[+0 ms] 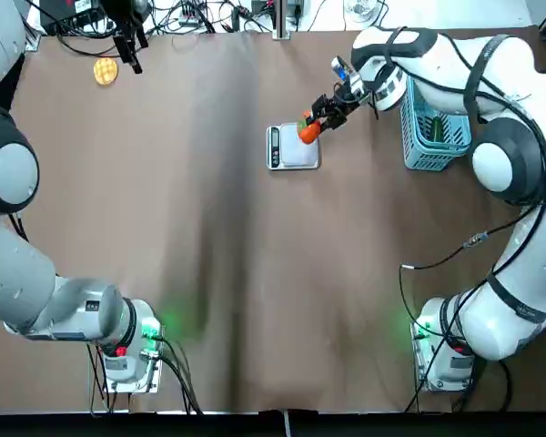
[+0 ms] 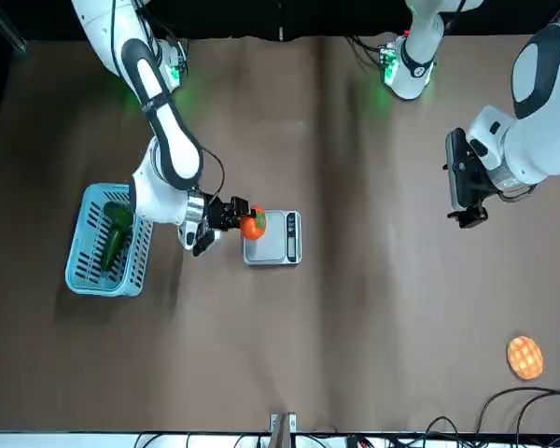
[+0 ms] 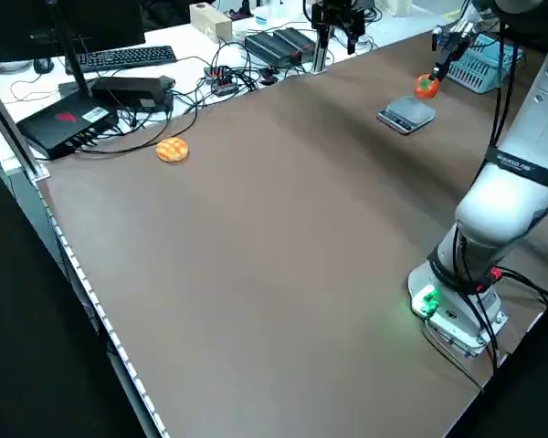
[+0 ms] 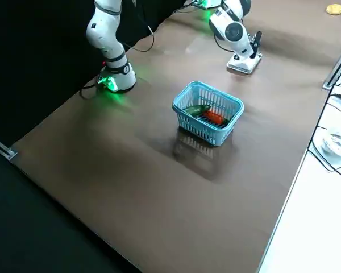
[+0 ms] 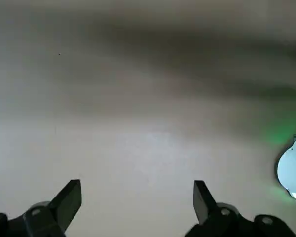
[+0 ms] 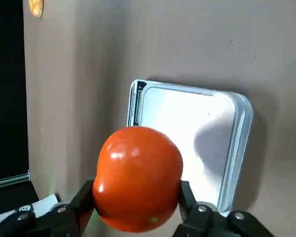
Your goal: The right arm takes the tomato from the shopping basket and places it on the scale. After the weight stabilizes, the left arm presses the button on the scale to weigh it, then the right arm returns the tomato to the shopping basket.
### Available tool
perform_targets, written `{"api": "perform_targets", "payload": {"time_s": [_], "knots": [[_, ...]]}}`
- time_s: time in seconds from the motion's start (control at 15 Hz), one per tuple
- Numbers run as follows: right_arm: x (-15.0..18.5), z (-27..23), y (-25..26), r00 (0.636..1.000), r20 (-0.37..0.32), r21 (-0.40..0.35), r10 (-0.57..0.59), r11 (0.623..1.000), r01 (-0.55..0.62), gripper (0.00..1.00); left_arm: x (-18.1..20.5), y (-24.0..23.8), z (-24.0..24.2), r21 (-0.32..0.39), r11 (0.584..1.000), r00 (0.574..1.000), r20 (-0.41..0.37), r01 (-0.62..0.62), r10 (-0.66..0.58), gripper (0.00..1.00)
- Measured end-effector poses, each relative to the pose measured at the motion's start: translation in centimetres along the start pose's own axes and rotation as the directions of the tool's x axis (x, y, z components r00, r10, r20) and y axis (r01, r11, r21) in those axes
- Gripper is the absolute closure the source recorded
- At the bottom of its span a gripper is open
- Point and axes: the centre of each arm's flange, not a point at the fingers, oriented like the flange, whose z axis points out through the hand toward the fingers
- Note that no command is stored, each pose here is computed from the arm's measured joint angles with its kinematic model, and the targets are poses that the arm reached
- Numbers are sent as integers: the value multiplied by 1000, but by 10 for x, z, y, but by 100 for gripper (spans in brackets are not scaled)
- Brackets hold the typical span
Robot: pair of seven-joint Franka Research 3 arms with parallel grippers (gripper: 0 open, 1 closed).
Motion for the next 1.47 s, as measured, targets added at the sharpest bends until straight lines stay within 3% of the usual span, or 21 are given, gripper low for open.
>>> {"api": "perform_targets", "payload": {"time_s": [0.53, 1.47], "knots": [[14, 26, 20, 997, 6, 3, -73, 997, 73, 27, 17, 0, 9, -14, 1000, 1000, 7, 16, -16, 1], [17, 26, 26, 992, 2, 2, -126, 992, 126, 27, 22, -2, 15, -25, 1000, 1000, 9, 8, -8, 4]]}}
